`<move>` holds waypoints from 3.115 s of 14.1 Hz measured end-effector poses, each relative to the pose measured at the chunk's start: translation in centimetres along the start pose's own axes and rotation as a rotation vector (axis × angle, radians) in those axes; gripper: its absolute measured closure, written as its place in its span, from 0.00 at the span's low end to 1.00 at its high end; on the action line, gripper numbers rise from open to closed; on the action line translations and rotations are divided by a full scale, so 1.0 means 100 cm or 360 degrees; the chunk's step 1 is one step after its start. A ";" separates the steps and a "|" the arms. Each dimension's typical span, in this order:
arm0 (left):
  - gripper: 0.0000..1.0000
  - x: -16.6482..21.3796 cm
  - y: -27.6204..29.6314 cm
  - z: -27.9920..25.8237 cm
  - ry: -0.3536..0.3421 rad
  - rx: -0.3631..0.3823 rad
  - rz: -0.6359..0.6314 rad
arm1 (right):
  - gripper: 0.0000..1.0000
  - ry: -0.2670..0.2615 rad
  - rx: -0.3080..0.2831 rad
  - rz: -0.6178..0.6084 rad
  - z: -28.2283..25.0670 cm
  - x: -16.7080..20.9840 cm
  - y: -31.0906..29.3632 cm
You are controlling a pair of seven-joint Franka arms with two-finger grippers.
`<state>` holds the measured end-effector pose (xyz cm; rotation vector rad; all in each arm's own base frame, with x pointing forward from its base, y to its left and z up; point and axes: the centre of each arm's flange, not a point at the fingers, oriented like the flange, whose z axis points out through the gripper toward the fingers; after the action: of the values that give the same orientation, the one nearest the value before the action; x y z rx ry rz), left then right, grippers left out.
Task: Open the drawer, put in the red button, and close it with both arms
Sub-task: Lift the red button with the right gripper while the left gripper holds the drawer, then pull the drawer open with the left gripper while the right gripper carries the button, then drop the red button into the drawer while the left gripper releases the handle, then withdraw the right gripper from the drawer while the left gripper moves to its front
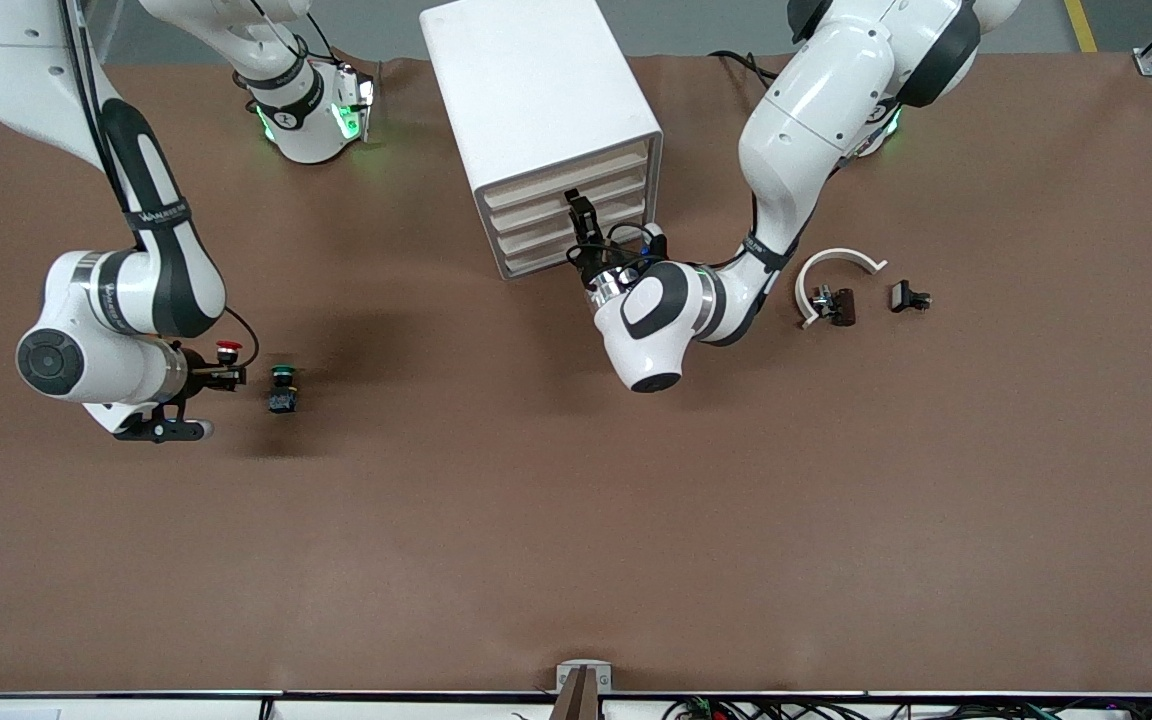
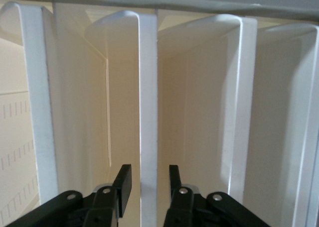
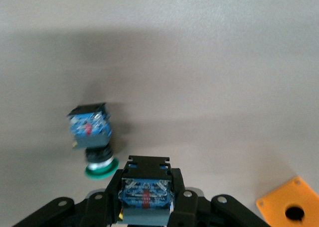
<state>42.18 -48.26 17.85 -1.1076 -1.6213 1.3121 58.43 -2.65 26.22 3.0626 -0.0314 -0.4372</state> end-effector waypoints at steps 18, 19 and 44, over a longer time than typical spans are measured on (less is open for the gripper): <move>0.86 0.037 0.006 -0.115 -0.0257 -0.0154 -0.0060 | 0.58 -0.0135 -0.0108 0.0759 -0.176 -0.098 -0.278; 0.86 0.038 0.005 -0.120 -0.0267 -0.0169 -0.0063 | 0.58 -0.0138 -0.0078 0.0823 -0.179 -0.108 -0.301; 0.00 0.161 -0.074 -0.315 0.0248 -0.1195 0.0930 | 0.58 -0.0034 0.0151 0.1440 -0.073 -0.174 -0.534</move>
<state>64.89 -23.66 31.48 -2.2043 -1.7843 0.8966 44.44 51.49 35.37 2.7133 -1.3752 -0.3870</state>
